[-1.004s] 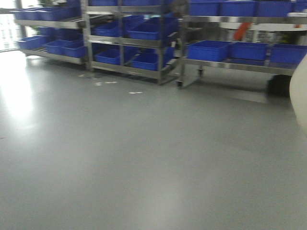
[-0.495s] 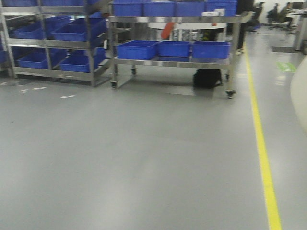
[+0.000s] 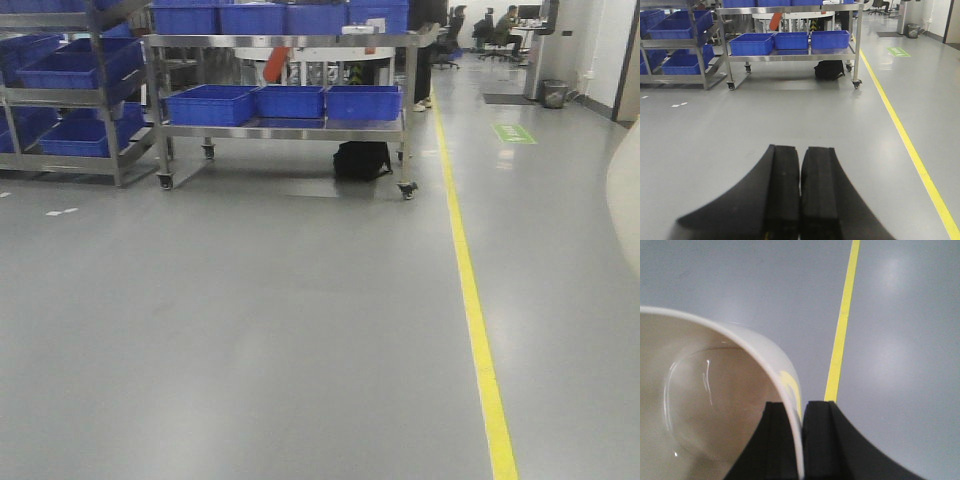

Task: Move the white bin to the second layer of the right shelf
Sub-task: 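Drive the base away from the table holding the bin in the right gripper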

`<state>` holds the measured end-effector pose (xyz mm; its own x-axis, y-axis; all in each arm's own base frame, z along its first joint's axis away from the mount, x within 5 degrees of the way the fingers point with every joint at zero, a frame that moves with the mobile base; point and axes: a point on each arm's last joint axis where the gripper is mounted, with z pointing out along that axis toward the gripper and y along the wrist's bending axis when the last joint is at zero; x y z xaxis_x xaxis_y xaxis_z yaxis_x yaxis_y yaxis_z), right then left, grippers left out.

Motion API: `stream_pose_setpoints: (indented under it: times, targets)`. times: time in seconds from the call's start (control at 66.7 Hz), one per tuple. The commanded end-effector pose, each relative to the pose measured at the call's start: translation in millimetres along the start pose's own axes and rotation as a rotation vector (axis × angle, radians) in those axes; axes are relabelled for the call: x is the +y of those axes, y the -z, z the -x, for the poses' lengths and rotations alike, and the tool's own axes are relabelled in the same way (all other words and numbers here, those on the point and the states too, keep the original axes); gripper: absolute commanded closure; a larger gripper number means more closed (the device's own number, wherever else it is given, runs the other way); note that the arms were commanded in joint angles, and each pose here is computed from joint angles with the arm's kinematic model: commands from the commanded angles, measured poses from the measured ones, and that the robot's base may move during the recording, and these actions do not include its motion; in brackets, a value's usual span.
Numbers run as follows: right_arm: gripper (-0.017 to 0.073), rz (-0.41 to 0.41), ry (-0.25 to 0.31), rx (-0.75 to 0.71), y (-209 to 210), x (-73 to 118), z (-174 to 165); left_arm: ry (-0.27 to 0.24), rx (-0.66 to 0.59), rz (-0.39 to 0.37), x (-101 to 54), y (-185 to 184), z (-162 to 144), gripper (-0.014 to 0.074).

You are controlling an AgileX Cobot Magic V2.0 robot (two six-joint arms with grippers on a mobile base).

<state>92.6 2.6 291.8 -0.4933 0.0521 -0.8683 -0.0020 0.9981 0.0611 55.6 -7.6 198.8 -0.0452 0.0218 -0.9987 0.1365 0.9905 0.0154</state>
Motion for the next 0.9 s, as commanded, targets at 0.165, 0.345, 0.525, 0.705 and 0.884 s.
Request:
stream_pose_setpoints:
  times: [0.165,0.345,0.525,0.705,0.884]
  targets:
    - [0.0466,-0.007,0.000,-0.123,5.7,-0.2,17.0,0.003,-0.065,0.000,-0.1,-0.6,-3.7,0.0509]
    - [0.0466,-0.007,0.000,-0.123,5.7,-0.2,17.0,0.003,-0.065,0.000,-0.1,-0.6,-3.7,0.0509]
    - [0.0466,-0.007,0.000,-0.123,5.7,-0.2,17.0,0.003,-0.065,0.000,-0.1,-0.6,-3.7,0.0509]
    - [0.0466,-0.007,0.000,-0.123,5.7,-0.2,17.0,0.003,-0.065,0.000,-0.1,-0.6,-3.7,0.0509]
    - [0.0466,-0.007,0.000,-0.123,5.7,-0.2,17.0,0.003,-0.065,0.000,-0.1,-0.6,-3.7,0.0509]
